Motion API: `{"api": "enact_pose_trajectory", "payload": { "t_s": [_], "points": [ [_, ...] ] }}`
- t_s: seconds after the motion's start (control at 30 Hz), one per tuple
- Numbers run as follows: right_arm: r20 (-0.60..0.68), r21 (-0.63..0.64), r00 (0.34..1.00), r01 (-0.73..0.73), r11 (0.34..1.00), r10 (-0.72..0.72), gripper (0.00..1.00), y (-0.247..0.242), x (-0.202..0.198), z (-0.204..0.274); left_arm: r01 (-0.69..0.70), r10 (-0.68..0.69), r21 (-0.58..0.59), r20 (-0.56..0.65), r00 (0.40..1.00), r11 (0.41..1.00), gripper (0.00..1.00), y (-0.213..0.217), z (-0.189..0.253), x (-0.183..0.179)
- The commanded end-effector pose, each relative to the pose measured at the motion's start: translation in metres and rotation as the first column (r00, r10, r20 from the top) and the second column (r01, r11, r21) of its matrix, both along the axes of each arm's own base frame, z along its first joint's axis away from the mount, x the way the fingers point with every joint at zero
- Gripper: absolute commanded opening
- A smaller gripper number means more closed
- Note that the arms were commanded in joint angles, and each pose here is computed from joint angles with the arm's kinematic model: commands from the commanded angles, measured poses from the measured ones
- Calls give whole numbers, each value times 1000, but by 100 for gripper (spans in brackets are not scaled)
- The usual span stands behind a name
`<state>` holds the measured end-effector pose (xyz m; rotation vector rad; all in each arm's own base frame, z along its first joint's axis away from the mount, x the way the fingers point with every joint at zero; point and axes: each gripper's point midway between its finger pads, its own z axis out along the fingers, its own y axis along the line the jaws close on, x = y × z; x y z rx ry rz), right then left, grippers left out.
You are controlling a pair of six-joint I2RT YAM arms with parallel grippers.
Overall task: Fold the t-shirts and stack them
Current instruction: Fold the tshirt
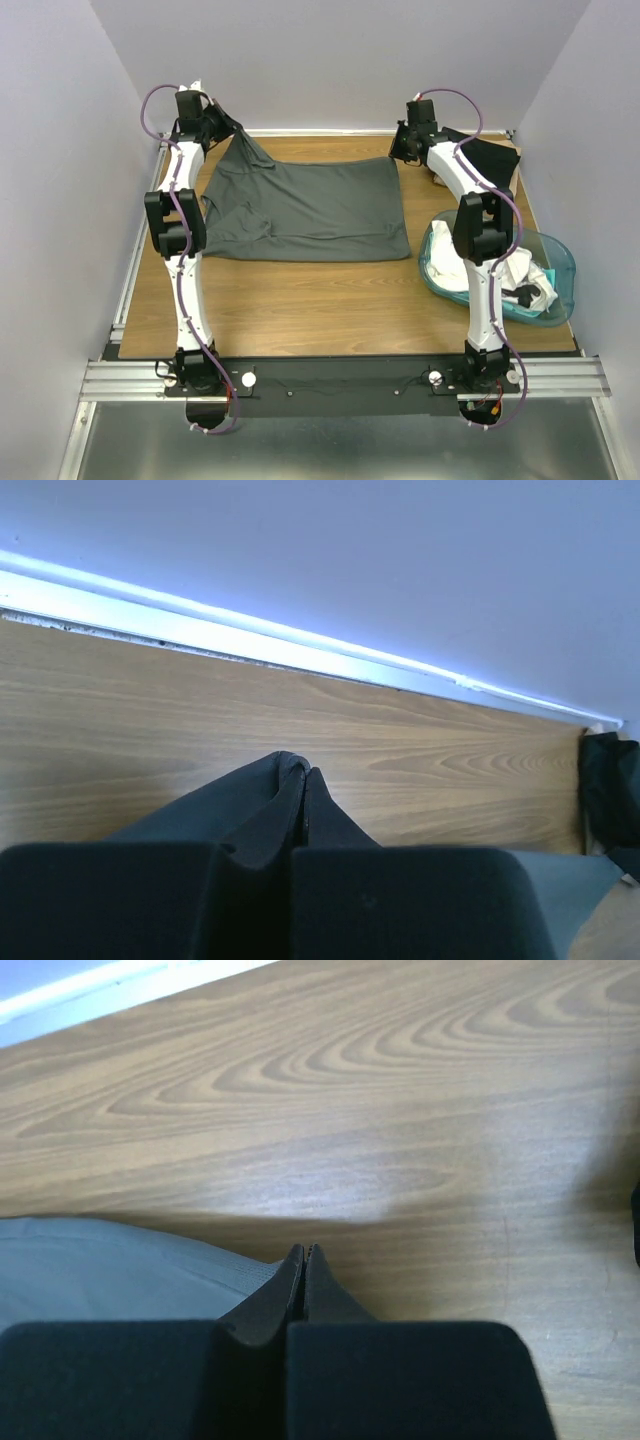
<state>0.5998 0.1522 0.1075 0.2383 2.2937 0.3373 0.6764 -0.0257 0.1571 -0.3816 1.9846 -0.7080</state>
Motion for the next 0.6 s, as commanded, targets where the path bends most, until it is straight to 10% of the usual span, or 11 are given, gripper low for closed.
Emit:
{"api": "enact_pose_trajectory", "payload": {
  "t_s": [0.0, 0.57],
  "points": [
    [7, -25, 1000, 15, 1000, -15, 0, -9, 10, -5, 38, -34, -51, 73, 997, 998, 0, -2, 44, -6],
    [-19, -35, 995, -98, 995, 98, 0, -8, -39, -4, -91, 88, -142, -28, 996, 986, 0, -4, 56, -150]
  ]
}}
